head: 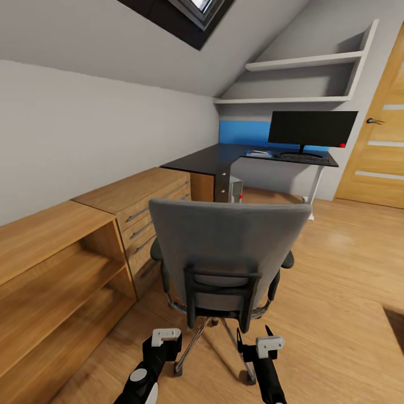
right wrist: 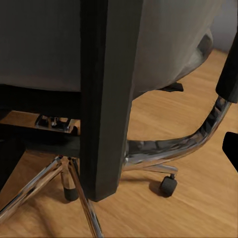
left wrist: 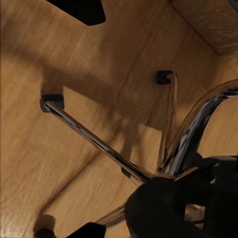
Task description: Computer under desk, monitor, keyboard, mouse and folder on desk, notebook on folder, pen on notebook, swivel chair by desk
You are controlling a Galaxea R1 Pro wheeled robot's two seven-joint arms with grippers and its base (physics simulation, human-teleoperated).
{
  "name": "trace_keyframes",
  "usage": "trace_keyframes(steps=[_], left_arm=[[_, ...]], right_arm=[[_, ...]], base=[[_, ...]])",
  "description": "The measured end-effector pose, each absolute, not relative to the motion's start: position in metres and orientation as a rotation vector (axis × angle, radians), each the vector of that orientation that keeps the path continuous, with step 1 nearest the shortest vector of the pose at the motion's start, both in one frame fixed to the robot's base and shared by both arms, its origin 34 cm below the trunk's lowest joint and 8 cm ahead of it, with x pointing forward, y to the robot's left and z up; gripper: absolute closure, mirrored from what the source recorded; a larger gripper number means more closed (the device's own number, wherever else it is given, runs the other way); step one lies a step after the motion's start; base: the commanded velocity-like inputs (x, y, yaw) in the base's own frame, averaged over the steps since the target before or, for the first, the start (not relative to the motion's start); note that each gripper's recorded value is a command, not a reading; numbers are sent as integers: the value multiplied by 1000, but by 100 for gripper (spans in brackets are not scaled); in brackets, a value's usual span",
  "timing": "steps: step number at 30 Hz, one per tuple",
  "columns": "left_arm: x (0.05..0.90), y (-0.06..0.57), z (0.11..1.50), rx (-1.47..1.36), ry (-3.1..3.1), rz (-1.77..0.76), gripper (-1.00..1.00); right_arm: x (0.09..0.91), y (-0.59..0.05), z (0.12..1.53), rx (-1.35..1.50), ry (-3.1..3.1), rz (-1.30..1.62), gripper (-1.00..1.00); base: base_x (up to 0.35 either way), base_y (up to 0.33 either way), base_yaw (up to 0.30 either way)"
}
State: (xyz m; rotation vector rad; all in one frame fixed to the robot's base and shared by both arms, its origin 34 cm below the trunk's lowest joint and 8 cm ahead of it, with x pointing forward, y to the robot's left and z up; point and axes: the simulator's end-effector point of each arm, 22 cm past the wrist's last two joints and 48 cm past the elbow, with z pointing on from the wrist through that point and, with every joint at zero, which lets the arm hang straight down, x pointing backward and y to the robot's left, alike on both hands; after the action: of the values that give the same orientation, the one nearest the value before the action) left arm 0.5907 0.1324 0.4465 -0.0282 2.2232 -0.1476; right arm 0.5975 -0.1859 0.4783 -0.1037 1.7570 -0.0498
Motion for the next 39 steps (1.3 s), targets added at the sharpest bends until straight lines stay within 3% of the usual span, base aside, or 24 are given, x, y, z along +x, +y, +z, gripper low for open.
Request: trace_keyframes(steps=[39], left_arm=[[566, 136, 449, -26, 2201, -147, -100]], right_arm=[[594, -188, 479, -95, 1752, -66, -100]], base=[[3, 0, 0]])
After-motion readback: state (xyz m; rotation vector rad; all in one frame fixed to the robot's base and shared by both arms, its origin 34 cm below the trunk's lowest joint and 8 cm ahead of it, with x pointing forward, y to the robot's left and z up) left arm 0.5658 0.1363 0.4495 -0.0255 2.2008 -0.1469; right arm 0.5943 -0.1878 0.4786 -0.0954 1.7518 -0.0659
